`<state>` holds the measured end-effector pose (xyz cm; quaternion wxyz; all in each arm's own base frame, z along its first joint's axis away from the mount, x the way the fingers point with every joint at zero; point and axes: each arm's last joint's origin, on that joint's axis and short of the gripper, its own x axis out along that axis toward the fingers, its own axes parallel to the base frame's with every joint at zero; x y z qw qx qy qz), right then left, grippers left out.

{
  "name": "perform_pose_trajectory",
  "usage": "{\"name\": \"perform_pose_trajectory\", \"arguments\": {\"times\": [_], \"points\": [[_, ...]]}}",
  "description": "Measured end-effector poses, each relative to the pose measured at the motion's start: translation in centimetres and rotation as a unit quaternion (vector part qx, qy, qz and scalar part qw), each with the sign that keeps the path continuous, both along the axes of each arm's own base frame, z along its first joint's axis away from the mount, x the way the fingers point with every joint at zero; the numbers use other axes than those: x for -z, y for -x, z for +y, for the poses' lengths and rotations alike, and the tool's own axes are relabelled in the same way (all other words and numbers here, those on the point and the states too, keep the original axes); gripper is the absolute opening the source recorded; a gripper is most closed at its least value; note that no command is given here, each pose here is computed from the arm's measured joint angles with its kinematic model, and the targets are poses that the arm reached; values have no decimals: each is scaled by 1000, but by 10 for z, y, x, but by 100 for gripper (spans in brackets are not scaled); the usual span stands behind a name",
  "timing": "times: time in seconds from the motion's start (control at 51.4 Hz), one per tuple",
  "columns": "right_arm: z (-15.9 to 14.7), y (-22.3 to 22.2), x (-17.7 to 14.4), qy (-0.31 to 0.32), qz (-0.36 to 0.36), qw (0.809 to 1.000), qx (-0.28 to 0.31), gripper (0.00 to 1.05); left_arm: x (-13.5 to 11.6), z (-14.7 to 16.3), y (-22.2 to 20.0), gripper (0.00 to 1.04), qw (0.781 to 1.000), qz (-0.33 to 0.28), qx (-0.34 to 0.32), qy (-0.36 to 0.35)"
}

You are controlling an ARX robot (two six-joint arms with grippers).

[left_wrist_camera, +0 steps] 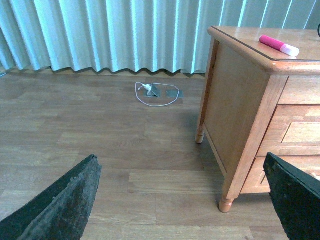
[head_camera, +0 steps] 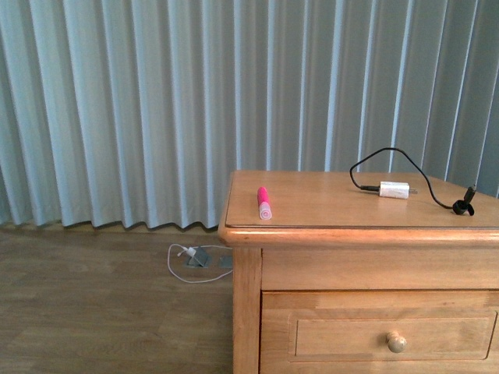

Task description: Place pink marker in drawer with both arms

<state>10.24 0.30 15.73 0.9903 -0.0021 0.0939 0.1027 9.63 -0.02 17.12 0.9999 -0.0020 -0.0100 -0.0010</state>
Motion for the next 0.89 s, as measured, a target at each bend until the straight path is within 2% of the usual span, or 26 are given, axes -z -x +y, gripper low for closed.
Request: {"name": "perform_pose_trajectory", "arguments": {"times": [0.097, 0.37, 0.623, 0.895], "points": [[1, -12, -3, 6, 18, 1000, -21, 96, 0, 0, 0, 99, 1000, 0, 0, 0], [6, -88, -7, 17, 39, 999, -7, 96, 0, 0, 0, 99, 1000, 0, 0, 0], [27, -174, 28, 30, 82, 996, 11, 96, 0, 0, 0, 99, 1000, 0, 0, 0], [41, -228, 64, 41, 92, 995, 23, 96, 0, 0, 0, 99, 1000, 0, 0, 0]]}}
